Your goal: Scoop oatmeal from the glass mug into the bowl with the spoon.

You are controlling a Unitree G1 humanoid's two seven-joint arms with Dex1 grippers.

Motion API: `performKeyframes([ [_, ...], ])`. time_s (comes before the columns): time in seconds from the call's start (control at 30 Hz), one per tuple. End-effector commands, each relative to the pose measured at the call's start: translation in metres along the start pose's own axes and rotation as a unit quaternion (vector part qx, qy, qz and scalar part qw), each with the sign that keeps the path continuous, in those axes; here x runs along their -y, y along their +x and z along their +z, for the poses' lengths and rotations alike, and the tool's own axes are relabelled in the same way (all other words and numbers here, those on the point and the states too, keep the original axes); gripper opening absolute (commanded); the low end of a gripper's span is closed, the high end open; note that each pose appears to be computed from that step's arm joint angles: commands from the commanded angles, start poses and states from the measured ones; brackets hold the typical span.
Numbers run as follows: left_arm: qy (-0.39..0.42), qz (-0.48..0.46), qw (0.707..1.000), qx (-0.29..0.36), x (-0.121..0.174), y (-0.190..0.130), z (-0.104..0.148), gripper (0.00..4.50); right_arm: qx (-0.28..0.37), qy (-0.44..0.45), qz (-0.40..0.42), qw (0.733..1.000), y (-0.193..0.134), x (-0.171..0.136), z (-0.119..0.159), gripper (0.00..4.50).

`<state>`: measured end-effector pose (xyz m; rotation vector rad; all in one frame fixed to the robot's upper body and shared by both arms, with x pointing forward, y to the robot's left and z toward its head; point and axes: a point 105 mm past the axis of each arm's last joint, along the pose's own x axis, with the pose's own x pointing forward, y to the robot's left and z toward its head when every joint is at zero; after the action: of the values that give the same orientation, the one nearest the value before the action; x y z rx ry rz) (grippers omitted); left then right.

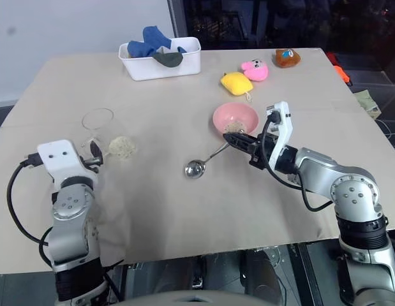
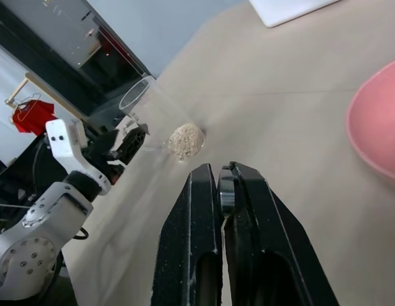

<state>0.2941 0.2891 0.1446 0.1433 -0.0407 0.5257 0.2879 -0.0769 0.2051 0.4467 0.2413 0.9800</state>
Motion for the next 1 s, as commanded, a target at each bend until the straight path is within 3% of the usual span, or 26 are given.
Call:
performKeyframes([
  [0.03, -0.013, 0.009, 1.0, 0.023, -0.001, 0.002, 0.01, 1.69, 0.019, -0.019, 0.013, 1.0, -0.003, -0.009, 0.011, 0.0],
  [0.13, -0.014, 0.014, 1.0, 0.021, -0.002, 0.003, 0.007, 0.18, 0.019, -0.02, 0.011, 1.0, -0.004, -0.01, 0.011, 0.0],
  [0.17, -0.018, 0.015, 1.0, 0.021, -0.003, 0.003, 0.006, 0.05, 0.02, -0.02, 0.01, 1.0, -0.004, -0.01, 0.011, 0.0],
  [0.33, -0.02, 0.012, 0.999, 0.043, -0.006, 0.007, 0.015, 0.05, 0.022, -0.021, 0.008, 0.999, -0.005, -0.01, 0.013, 0.0],
  [0.47, -0.015, -0.035, 0.994, 0.101, 0.005, 0.017, 0.049, 0.05, 0.044, -0.03, 0.013, 0.999, -0.001, -0.015, 0.026, 0.0],
  [0.57, 0.0, -0.173, 0.972, 0.157, 0.048, 0.028, 0.091, 0.05, 0.086, -0.064, 0.022, 0.994, 0.008, -0.028, 0.061, 0.0],
  [0.63, 0.005, -0.245, 0.954, 0.175, 0.073, 0.034, 0.106, 0.05, 0.102, -0.08, 0.028, 0.991, 0.014, -0.036, 0.078, 0.0],
  [0.8, -0.002, -0.392, 0.905, 0.163, 0.123, 0.046, 0.111, 0.05, 0.145, -0.129, 0.023, 0.981, 0.029, -0.052, 0.121, 0.0],
  [1.0, 0.017, -0.452, 0.877, 0.16, 0.148, 0.057, 0.114, 0.05, 0.172, -0.172, 0.004, 0.97, 0.038, -0.056, 0.148, 0.0],
])
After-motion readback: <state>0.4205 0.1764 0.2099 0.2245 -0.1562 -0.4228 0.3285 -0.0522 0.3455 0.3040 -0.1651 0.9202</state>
